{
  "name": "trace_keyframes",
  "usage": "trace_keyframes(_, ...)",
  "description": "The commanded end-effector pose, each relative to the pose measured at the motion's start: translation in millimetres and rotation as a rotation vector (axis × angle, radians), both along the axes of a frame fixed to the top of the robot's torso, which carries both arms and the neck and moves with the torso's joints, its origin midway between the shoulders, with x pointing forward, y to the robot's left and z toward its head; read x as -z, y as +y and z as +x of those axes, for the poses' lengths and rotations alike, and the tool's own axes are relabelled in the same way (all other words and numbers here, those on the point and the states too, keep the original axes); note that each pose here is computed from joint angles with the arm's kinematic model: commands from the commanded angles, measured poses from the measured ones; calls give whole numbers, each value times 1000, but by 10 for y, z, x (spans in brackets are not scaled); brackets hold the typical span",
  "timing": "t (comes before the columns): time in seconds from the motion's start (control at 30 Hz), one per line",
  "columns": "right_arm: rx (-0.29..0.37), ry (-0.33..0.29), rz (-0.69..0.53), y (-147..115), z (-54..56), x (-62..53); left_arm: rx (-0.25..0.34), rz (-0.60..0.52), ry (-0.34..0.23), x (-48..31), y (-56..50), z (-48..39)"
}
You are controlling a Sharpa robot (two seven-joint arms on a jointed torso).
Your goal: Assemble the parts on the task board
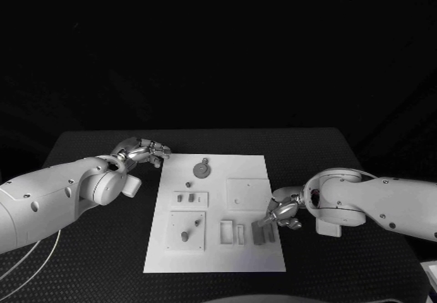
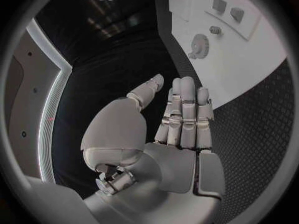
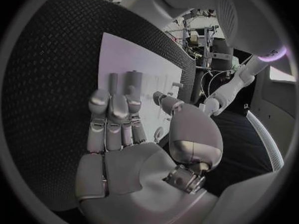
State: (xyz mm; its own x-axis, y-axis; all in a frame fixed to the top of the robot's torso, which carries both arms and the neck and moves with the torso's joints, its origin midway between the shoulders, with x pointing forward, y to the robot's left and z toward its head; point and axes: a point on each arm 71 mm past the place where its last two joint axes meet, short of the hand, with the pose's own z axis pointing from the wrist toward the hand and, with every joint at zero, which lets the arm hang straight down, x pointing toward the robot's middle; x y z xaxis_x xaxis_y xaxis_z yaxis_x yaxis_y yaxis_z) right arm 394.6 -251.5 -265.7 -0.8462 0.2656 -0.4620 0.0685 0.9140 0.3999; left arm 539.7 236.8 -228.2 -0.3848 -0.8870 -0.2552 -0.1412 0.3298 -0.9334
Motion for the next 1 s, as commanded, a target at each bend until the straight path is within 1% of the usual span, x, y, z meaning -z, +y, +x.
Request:
trace_keyframes(0.03, -35, -6, -99, -17, -24, 21, 9, -12, -3, -8, -17, -6)
trace_keyframes(0.17, -34, -1, -110, 2, -46, 32, 8, -12, -2, -7, -12, -7)
trace_keyframes(0.37, -24, -14, -106, 60, -52, 47, 12, -13, 0, -7, -19, -13)
trace_keyframes(0.73, -15, -37, -114, 153, -9, 77, 20, -16, 3, -6, -49, -18)
trace_keyframes(0.87, -12, -39, -114, 192, -1, 124, 22, -16, 4, -6, -53, -19)
trace_keyframes(1.0, -14, -32, -120, 232, -16, 204, 20, -16, 3, -6, -49, -20)
